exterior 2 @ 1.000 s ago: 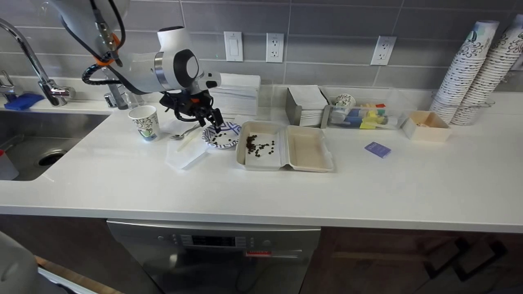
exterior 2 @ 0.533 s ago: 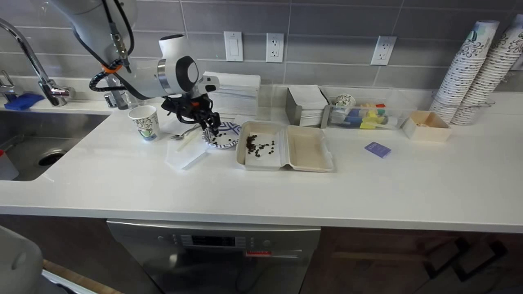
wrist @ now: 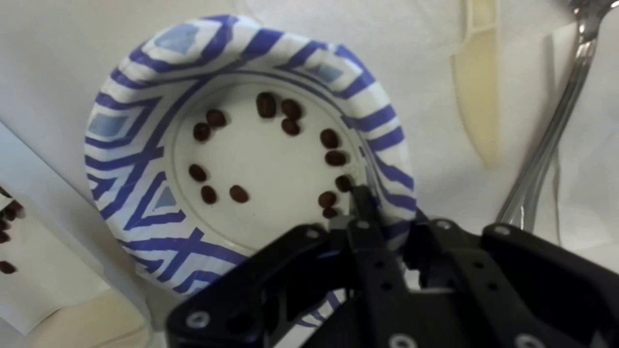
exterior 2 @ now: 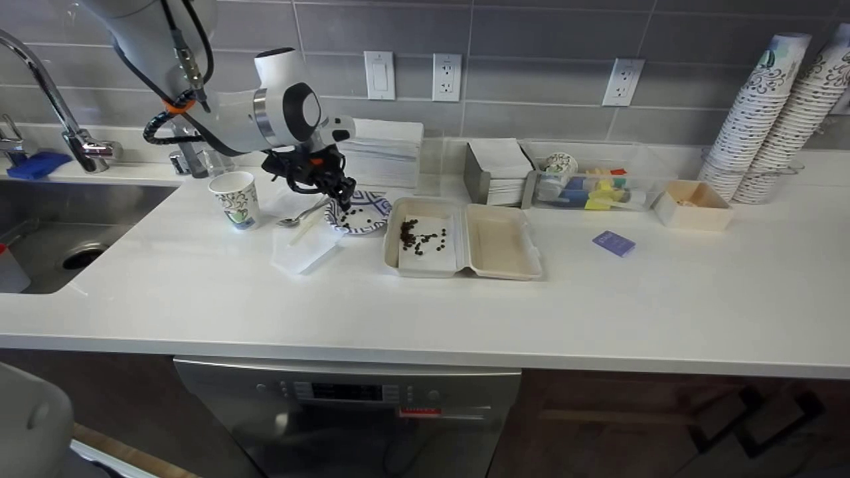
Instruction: Move the bowl slightly to the left
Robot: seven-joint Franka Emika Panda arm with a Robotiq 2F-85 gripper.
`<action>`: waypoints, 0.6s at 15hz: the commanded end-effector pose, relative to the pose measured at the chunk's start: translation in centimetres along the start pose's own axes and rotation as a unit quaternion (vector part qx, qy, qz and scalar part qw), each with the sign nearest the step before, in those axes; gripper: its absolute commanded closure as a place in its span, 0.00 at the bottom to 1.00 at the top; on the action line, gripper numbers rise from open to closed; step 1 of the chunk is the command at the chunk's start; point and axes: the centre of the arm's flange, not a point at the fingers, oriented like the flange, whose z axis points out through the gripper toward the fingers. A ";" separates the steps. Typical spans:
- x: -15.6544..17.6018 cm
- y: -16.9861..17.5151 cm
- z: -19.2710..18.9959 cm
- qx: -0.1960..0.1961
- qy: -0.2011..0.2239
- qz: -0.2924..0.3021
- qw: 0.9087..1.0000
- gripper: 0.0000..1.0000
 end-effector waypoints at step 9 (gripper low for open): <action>-3.6 -1.7 -5.9 -0.049 -0.066 0.037 0.996 0.99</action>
